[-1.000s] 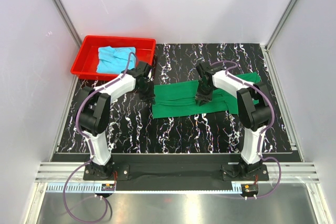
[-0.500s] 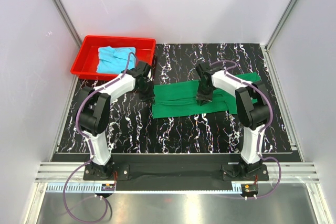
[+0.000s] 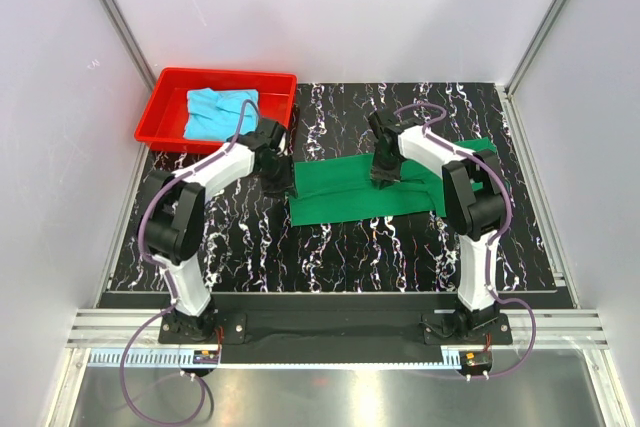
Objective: Fold and stack the t-shirts
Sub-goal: Fold the tshirt
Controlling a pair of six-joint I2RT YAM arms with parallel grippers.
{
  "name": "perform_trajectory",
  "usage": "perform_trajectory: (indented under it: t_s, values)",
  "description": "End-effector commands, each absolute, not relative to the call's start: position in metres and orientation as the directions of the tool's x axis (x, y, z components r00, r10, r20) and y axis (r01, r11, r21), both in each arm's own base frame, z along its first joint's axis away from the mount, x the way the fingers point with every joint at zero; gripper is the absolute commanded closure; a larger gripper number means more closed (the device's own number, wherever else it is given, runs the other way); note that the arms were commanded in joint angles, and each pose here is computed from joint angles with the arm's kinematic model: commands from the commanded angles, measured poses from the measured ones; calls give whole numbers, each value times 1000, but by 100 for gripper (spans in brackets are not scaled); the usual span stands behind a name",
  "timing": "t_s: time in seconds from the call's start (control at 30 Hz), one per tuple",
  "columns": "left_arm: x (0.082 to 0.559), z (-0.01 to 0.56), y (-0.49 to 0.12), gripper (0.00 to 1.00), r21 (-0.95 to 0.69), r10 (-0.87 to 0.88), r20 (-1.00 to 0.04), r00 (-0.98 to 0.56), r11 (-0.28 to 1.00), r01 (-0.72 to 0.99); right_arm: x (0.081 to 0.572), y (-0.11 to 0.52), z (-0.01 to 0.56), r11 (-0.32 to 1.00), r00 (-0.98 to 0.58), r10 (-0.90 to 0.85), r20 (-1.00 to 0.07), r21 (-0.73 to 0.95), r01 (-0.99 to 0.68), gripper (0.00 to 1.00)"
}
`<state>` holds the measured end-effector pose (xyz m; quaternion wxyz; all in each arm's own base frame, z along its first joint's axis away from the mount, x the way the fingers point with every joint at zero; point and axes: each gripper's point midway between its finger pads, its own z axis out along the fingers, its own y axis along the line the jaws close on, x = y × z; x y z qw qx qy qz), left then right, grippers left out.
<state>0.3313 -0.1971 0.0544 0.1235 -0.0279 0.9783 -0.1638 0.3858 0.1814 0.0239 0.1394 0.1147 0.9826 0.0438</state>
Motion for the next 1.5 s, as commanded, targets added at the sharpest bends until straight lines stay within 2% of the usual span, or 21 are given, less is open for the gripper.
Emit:
perform_trajectory:
  t_s: [0.0, 0.2, 0.3, 0.43, 0.7, 0.9, 1.23, 1.47]
  values:
    - [334, 91, -185, 55, -308, -100, -358, -928, 951, 16, 402, 183, 33, 977, -926, 209, -315, 99, 187, 74]
    - [323, 107, -216, 59, -385, -51, -396, -917, 916, 115, 408, 185, 30, 981, -929, 194, -315, 90, 174, 74]
    - [314, 101, -247, 60, -448, 10, -369, -929, 874, 188, 409, 186, 32, 982, -931, 185, -314, 91, 164, 74]
    - [308, 79, -268, 61, -433, 87, -339, -937, 870, 237, 404, 178, 50, 981, -925, 190, -329, 84, 172, 73]
    - [296, 40, -255, 68, -365, 97, -255, -962, 912, 189, 373, 139, 60, 961, -910, 277, -307, 97, 260, 67]
    - [283, 15, -240, 74, -312, 84, -183, -980, 940, 138, 366, 109, 56, 934, -882, 357, -307, 116, 338, 68]
    - [260, 2, -225, 77, -286, 75, -127, -989, 952, 109, 373, 81, 43, 904, -849, 425, -315, 96, 417, 76]
    - [255, 5, -224, 78, -289, 74, -124, -989, 951, 107, 369, 71, 29, 888, -837, 455, -304, 80, 454, 89]
